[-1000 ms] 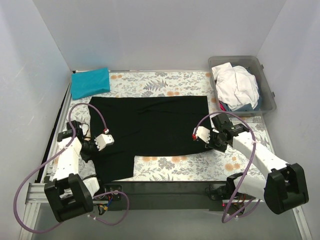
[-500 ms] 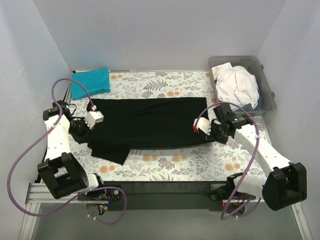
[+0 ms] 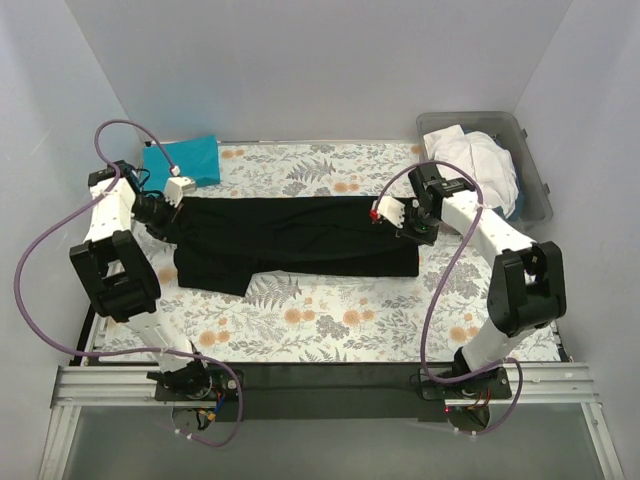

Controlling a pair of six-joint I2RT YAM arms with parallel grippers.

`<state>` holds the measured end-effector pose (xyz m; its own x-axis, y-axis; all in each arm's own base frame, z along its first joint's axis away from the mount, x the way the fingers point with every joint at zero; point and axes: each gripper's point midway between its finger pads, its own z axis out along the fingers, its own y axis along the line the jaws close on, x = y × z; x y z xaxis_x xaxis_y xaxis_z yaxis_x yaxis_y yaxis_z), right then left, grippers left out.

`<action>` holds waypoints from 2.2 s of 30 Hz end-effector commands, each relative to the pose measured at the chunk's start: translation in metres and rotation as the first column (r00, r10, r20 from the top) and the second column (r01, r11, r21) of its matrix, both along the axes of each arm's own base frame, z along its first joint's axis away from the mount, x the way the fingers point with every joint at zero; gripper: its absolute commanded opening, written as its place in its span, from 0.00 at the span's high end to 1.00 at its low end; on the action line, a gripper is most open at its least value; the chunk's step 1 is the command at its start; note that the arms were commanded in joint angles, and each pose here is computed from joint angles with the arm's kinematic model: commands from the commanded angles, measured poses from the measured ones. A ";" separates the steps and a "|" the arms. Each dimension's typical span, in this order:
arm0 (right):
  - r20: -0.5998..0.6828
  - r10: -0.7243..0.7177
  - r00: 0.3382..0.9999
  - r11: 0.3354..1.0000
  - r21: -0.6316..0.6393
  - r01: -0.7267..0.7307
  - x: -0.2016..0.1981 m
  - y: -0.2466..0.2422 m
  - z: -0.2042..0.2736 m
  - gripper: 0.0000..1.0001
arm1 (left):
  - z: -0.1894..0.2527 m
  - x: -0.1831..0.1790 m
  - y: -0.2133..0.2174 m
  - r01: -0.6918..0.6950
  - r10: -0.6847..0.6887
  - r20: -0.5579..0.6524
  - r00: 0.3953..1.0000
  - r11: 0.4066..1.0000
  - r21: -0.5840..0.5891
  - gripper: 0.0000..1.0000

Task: Fold and stack the t-shirts
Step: Fold the tshirt

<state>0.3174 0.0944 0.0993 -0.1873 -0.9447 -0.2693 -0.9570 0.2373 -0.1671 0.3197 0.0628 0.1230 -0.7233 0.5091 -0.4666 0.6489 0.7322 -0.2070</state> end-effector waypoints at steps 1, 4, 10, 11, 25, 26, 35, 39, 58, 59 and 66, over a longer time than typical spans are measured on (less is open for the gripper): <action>0.053 0.068 0.996 0.997 -0.024 -0.066 0.034 -0.001 0.012 0.99 | 0.007 0.034 -0.011 -0.038 0.039 0.042 0.998 0.999 -0.031 1.00; 0.040 0.068 0.997 0.996 -0.053 -0.066 0.067 -0.004 -0.001 0.99 | -0.003 0.064 -0.007 -0.064 0.065 0.031 0.997 0.997 -0.036 1.00; 0.030 0.065 0.997 0.996 -0.058 -0.063 0.086 -0.006 -0.012 0.99 | -0.018 0.081 -0.002 -0.088 0.089 0.025 0.996 0.996 -0.030 1.00; 0.018 0.068 0.998 0.996 -0.061 -0.067 0.089 -0.005 -0.018 0.99 | -0.021 0.084 -0.002 -0.092 0.093 0.026 0.995 0.995 -0.028 1.00; 0.063 0.051 0.997 0.996 -0.071 -0.046 0.122 -0.008 -0.018 0.99 | -0.021 0.106 -0.002 -0.119 0.121 0.046 0.992 0.992 -0.037 1.00; 0.059 0.051 0.997 0.996 -0.072 -0.047 0.123 -0.008 -0.020 0.99 | -0.022 0.108 -0.003 -0.118 0.119 0.048 0.992 0.992 -0.035 1.00; 0.039 0.036 0.999 0.996 -0.084 -0.033 0.130 -0.008 -0.038 0.99 | -0.046 0.111 0.003 -0.151 0.151 0.034 0.988 0.989 -0.011 0.99; 0.078 -0.008 0.997 0.996 -0.084 0.014 0.143 -0.009 -0.030 0.76 | -0.039 0.125 0.009 -0.239 0.239 0.074 0.968 0.971 -0.013 0.79; -0.299 -0.379 0.876 0.883 0.167 0.439 0.020 0.008 -0.017 0.43 | -0.042 -0.002 0.008 -0.397 0.383 -0.106 0.918 0.896 -0.199 0.47; -0.313 -0.392 0.865 0.876 0.161 0.455 0.020 0.006 -0.022 0.43 | -0.047 -0.007 0.006 -0.396 0.380 -0.115 0.918 0.896 -0.199 0.47; -0.362 -0.477 0.801 0.820 0.146 0.554 0.026 -0.005 -0.035 0.41 | -0.063 -0.017 0.006 -0.365 0.348 -0.118 0.930 0.913 -0.181 0.46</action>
